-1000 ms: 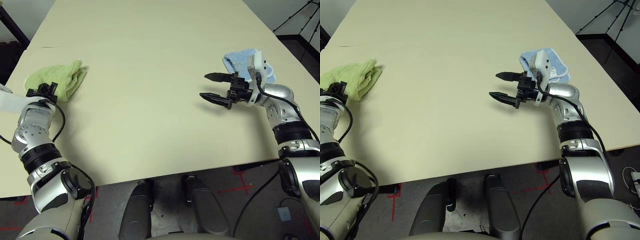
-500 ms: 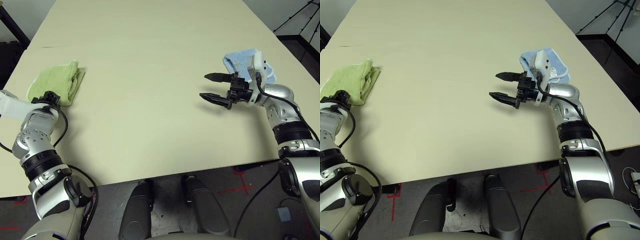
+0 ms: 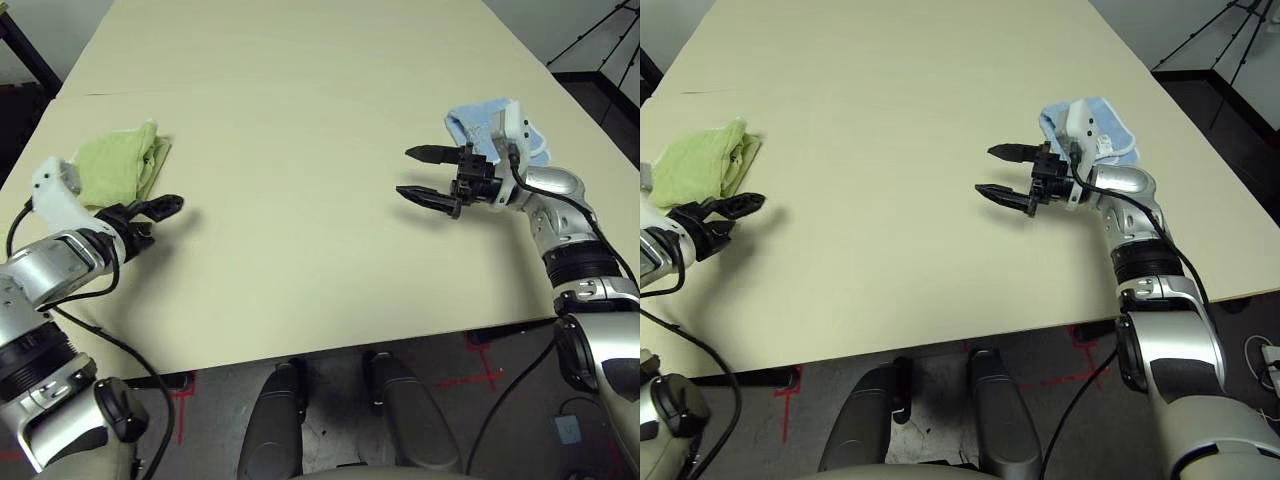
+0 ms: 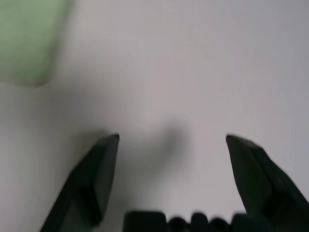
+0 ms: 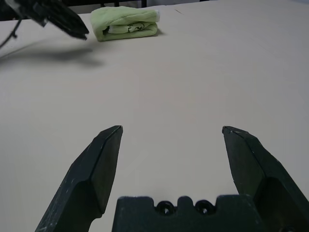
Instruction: Fold the towel and set it aside.
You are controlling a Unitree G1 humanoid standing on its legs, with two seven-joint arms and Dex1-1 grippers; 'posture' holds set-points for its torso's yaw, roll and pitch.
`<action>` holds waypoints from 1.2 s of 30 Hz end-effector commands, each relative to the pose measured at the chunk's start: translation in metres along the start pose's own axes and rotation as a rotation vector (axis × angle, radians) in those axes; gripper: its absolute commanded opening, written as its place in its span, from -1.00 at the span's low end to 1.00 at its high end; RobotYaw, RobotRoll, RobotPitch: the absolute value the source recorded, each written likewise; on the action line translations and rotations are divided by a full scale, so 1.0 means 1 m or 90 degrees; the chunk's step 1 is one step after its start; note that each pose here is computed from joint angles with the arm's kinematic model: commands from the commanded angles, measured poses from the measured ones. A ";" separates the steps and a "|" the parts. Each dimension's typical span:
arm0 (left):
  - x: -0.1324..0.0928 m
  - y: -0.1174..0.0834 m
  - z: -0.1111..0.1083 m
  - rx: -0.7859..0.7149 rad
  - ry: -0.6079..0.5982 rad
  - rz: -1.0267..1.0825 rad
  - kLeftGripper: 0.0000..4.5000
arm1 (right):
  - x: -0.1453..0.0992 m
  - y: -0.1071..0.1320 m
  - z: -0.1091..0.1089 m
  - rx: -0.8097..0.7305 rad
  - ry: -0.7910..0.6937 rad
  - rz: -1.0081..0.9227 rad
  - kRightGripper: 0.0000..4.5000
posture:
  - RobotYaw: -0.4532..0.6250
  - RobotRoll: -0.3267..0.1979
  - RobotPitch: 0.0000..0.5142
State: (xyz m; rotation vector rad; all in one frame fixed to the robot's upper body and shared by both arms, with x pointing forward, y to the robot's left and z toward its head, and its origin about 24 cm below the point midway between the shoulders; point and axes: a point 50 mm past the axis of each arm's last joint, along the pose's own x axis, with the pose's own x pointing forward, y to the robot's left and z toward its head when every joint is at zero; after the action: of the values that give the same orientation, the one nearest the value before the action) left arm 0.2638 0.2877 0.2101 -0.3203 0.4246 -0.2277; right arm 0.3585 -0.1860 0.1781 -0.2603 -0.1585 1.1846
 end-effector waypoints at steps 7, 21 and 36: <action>0.054 0.010 0.034 0.333 -0.258 0.035 0.99 | -0.008 -0.030 -0.009 0.073 -0.068 -0.387 1.00 | -0.22 0.25 -0.16; 0.075 0.055 0.022 0.331 -0.447 0.327 0.99 | 0.005 -0.041 -0.023 0.035 -0.049 -0.621 1.00 | -0.28 0.25 -0.11; 0.074 0.050 0.003 0.341 -0.429 0.267 0.99 | -0.019 -0.041 -0.028 0.045 -0.055 -0.613 1.00 | -0.30 0.25 -0.23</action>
State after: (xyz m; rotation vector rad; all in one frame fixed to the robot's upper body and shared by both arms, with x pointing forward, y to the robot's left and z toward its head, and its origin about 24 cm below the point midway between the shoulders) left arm 0.3399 0.3150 0.1759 0.2451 -0.2685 0.2021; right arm 0.3981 -0.2127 0.1672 -0.0646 -0.2761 0.2761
